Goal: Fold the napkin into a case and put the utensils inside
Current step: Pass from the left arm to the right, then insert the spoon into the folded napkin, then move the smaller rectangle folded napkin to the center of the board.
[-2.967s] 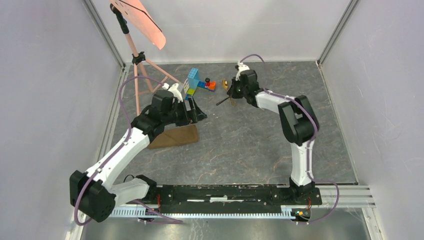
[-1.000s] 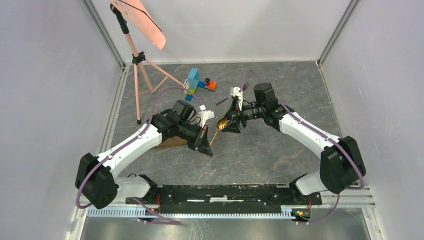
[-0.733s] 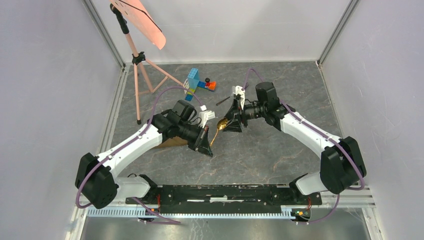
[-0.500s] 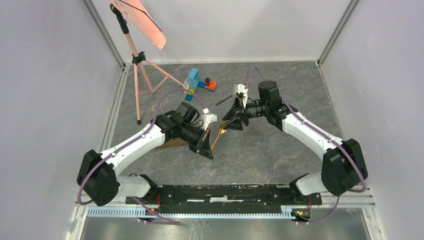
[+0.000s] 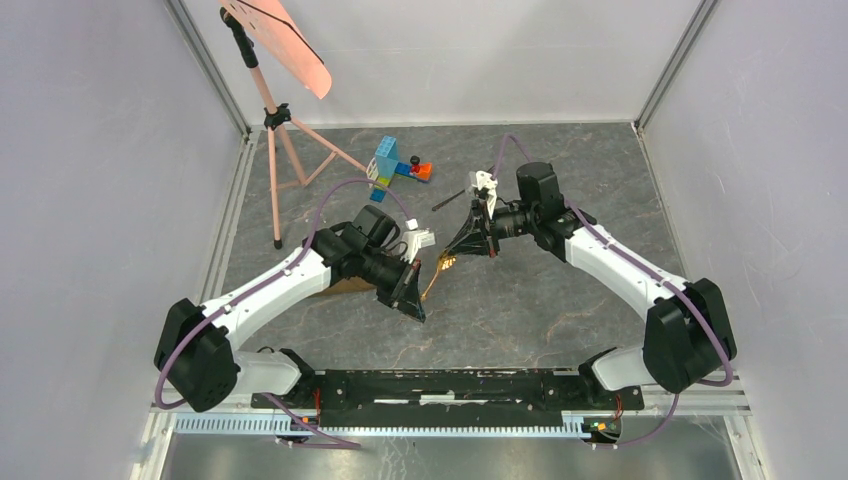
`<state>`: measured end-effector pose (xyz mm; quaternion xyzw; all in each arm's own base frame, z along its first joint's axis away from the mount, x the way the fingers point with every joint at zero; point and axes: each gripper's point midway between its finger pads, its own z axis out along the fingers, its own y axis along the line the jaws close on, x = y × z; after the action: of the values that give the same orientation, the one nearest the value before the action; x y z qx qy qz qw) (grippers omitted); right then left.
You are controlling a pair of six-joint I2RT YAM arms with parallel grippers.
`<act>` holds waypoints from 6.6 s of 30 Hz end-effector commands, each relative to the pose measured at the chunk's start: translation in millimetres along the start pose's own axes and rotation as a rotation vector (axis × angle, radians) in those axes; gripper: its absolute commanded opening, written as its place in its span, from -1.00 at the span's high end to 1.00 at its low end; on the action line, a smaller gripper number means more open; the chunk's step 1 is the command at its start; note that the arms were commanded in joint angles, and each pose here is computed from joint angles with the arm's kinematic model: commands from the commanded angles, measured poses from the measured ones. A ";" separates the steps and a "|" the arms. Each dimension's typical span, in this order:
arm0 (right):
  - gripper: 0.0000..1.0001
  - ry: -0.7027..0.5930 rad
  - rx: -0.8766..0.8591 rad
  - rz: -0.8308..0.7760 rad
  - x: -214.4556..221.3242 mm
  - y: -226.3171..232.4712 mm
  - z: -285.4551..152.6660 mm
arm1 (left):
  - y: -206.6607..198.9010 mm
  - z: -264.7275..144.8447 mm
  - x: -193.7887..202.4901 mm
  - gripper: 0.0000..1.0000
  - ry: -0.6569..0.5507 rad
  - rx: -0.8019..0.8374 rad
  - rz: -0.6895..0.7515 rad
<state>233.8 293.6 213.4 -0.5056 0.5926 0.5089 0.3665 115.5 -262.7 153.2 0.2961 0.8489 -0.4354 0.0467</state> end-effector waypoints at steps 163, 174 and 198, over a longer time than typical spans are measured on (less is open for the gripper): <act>-0.35 0.011 0.560 0.341 40.0 -149.3 209.4 | 234.8 -233.2 -9.8 -0.90 -0.999 -0.957 -0.691; -0.01 0.060 0.594 0.421 81.1 -156.2 222.8 | 221.8 -217.4 -30.4 -0.87 -1.000 -0.835 -0.604; -0.30 0.111 0.794 0.341 85.4 -93.5 118.9 | 202.5 -208.7 -49.0 -0.78 -1.001 -0.708 -0.515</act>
<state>267.9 422.6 47.1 -0.2018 0.8543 0.3321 0.3451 294.9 -23.2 133.1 -0.2409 0.8704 -0.1837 0.3880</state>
